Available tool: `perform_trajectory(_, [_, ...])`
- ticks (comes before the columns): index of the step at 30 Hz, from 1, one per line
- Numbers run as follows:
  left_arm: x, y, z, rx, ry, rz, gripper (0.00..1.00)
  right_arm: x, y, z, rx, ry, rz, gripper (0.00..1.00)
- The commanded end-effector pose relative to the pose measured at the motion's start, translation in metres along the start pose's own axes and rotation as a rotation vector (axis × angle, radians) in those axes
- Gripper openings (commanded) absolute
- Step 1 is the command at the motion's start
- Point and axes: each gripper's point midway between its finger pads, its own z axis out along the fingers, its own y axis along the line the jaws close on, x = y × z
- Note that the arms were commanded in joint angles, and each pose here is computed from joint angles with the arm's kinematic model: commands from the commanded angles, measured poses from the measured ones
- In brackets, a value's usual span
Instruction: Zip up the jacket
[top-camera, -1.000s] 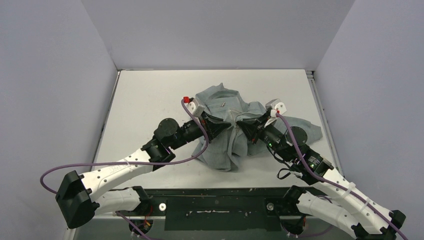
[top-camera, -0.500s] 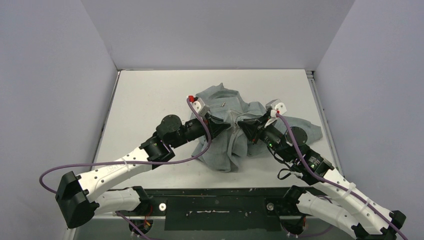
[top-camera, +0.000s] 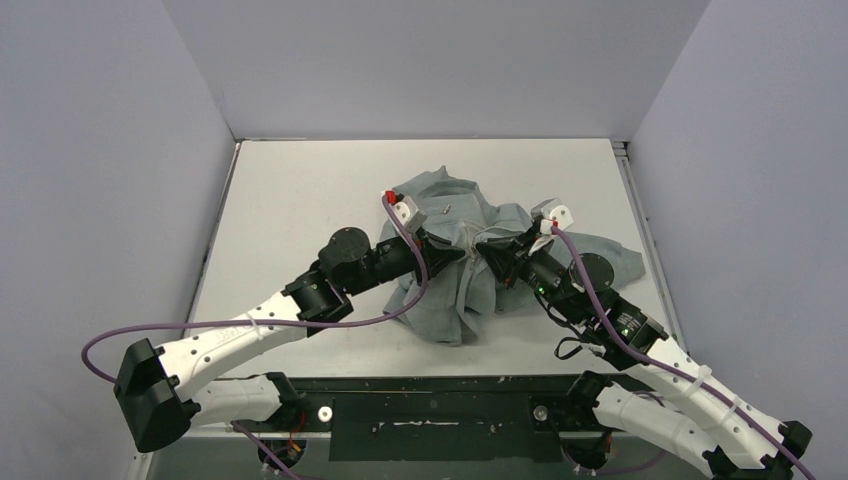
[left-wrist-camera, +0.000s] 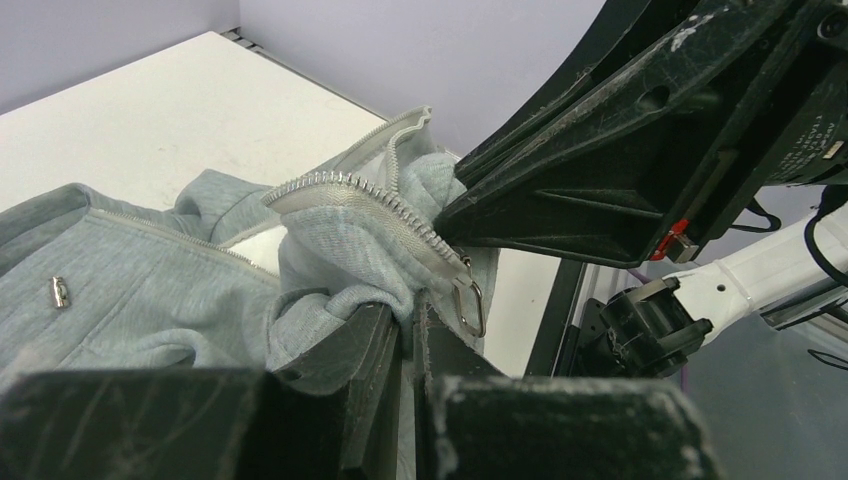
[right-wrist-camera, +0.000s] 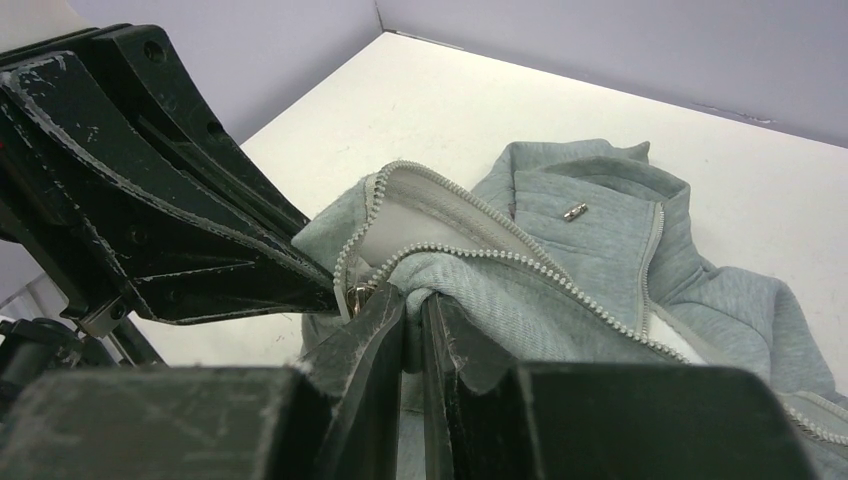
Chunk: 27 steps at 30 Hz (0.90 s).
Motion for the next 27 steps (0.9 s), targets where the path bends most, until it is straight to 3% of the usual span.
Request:
perform_trajectory(1, [-0.008,-0.013,0.005,0.036,0.006,0.02,0.0,-0.037,0.008,-0.003,-0.023,-0.119,0.018,0.0])
perform_trajectory(13, [0.007,-0.007,0.009,-0.004,0.083,0.024,0.0,-0.037,-0.023,-0.012,0.149,-0.157,0.062,0.0])
perform_trajectory(23, [0.007,-0.006,0.012,-0.024,0.096,0.012,0.0,-0.031,-0.023,-0.011,0.141,-0.145,0.06,0.0])
perform_trajectory(27, [-0.005,-0.001,0.009,-0.066,0.042,-0.006,0.0,-0.029,-0.018,-0.009,0.113,-0.139,0.055,0.0])
